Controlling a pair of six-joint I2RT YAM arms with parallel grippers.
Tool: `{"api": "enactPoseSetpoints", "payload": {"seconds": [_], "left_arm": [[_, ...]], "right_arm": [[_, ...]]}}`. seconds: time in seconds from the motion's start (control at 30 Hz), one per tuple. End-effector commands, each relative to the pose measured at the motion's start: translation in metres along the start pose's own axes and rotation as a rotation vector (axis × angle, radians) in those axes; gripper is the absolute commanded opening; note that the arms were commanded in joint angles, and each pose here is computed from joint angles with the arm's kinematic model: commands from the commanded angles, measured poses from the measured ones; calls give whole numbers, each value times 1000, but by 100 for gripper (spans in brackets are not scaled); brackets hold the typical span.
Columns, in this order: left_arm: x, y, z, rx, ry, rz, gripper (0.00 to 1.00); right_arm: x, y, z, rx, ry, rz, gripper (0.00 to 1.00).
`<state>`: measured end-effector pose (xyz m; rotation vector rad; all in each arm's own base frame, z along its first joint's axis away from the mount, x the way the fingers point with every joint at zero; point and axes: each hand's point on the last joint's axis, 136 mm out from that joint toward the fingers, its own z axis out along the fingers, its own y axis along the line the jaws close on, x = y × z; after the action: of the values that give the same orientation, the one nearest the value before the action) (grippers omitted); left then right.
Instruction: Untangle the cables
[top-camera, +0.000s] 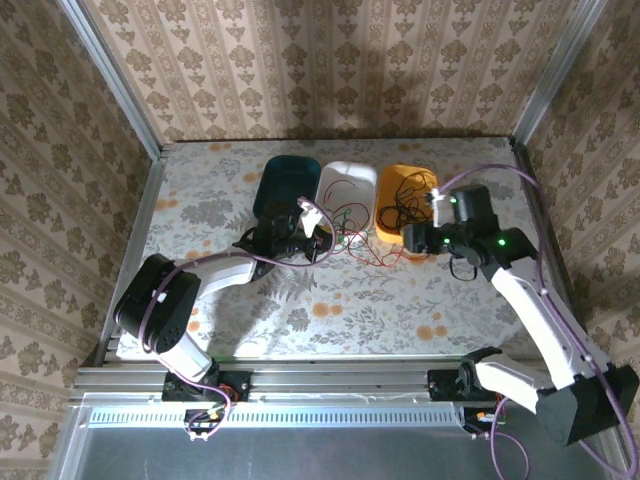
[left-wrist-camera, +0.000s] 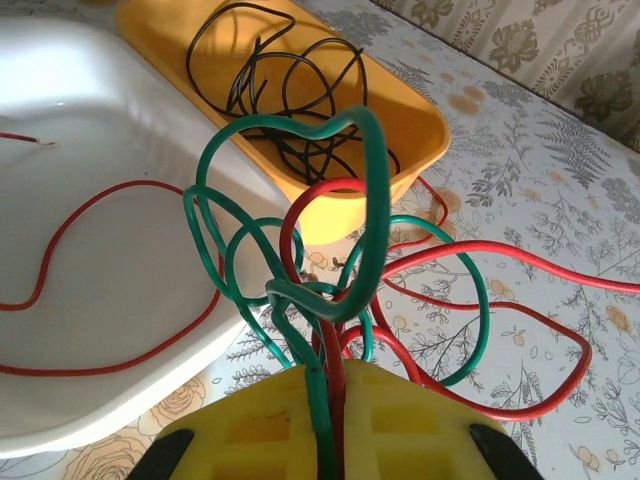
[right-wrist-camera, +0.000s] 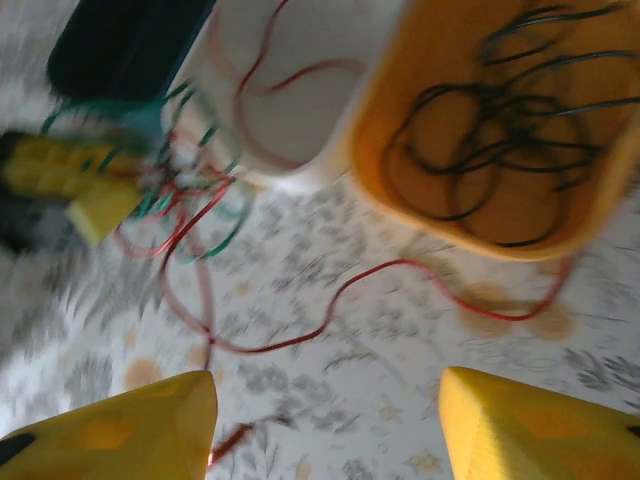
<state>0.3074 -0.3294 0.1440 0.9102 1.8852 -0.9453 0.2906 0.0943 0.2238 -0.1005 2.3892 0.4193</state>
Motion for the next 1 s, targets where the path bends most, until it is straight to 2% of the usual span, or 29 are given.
{"api": "enactPoseSetpoints", "payload": {"seconds": [0.0,0.17,0.27,0.37,0.43,0.53,0.63,0.97], "left_arm": [[-23,-10,-11,39,-79,9,0],[-22,-10,-12,41,-82,8,0],[-24,-11,-14,44,-92,12,0],[-28,-13,-15,51,-112,15,0],[-34,-14,-16,60,-132,18,0],[-42,-17,-17,67,-159,21,0],[-45,-18,-17,68,-170,24,0],[-48,-23,-16,72,-180,30,0]], "right_arm": [[-6,-31,-8,57,-83,176,63],[11,-76,-5,173,-59,388,63],[22,-79,5,139,-34,467,63],[29,-49,29,-66,39,485,63],[41,-22,45,-187,137,461,65],[45,22,62,-307,207,326,66],[49,50,71,-350,273,223,66],[60,67,77,-396,398,191,67]]}}
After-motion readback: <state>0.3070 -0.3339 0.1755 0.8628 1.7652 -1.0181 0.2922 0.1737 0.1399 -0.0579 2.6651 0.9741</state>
